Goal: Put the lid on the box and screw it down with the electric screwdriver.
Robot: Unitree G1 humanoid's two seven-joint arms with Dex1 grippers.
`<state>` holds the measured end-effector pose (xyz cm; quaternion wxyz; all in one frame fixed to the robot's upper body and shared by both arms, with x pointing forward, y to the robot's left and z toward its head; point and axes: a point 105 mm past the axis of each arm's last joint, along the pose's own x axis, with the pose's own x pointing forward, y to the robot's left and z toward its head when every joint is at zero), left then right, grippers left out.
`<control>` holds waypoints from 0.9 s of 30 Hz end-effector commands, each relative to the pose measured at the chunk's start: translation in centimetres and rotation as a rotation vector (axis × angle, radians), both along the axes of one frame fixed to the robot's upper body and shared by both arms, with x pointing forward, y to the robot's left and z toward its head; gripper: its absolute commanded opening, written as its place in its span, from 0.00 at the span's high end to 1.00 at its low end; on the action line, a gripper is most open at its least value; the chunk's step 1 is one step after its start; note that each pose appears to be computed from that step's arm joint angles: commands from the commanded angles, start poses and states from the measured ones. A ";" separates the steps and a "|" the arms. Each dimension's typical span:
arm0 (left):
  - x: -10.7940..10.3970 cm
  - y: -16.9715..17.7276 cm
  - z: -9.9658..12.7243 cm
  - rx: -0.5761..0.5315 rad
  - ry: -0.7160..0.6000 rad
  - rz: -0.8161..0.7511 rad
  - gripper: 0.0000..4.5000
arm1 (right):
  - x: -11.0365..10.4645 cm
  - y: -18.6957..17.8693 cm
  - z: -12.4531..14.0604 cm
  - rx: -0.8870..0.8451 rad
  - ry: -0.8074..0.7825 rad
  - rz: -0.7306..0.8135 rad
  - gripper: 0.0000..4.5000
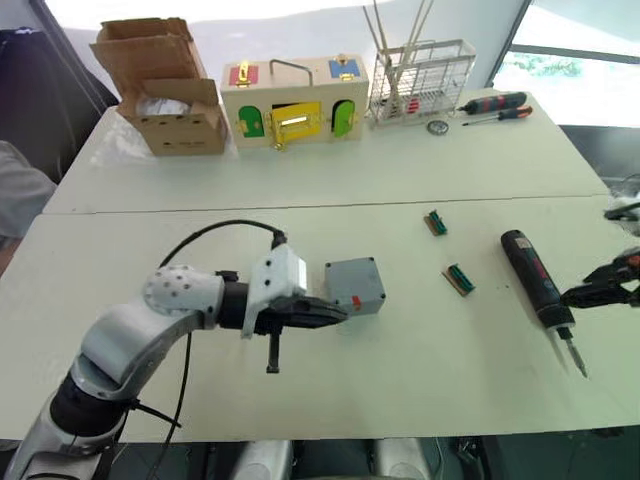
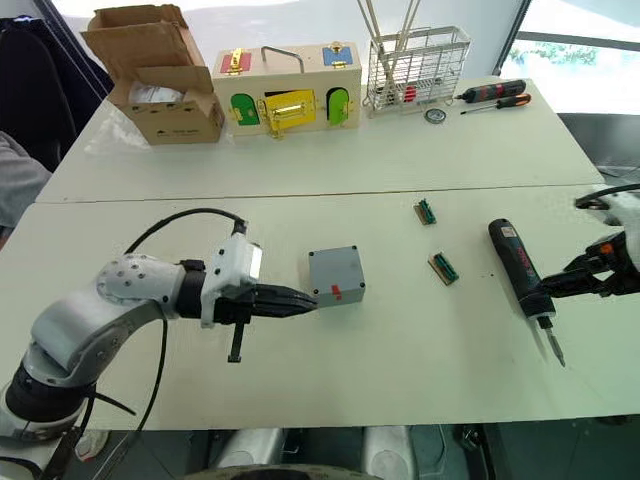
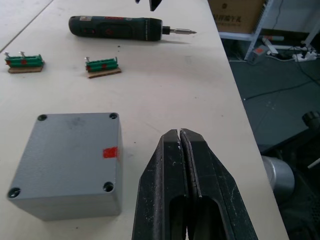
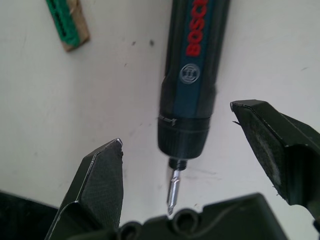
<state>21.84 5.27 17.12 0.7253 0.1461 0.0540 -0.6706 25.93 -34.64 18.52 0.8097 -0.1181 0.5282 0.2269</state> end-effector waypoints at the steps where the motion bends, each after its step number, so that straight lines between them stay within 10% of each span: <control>1: -0.8 -0.3 0.0 0.000 -0.018 -0.001 1.00 | 0.2 -0.5 0.2 -0.007 0.044 -0.002 0.05; 14: -0.6 -1.0 -0.8 0.012 -0.022 0.066 1.00 | 2.6 -1.2 -5.1 -0.020 0.185 -0.054 0.05; 22: -0.3 -0.4 -1.1 0.026 -0.015 0.099 1.00 | 3.6 -1.1 -6.5 -0.066 0.203 -0.088 0.58; 27: 0.7 1.0 -1.2 0.055 -0.016 0.127 1.00 | 3.6 -0.3 -7.3 -0.057 0.198 -0.062 0.58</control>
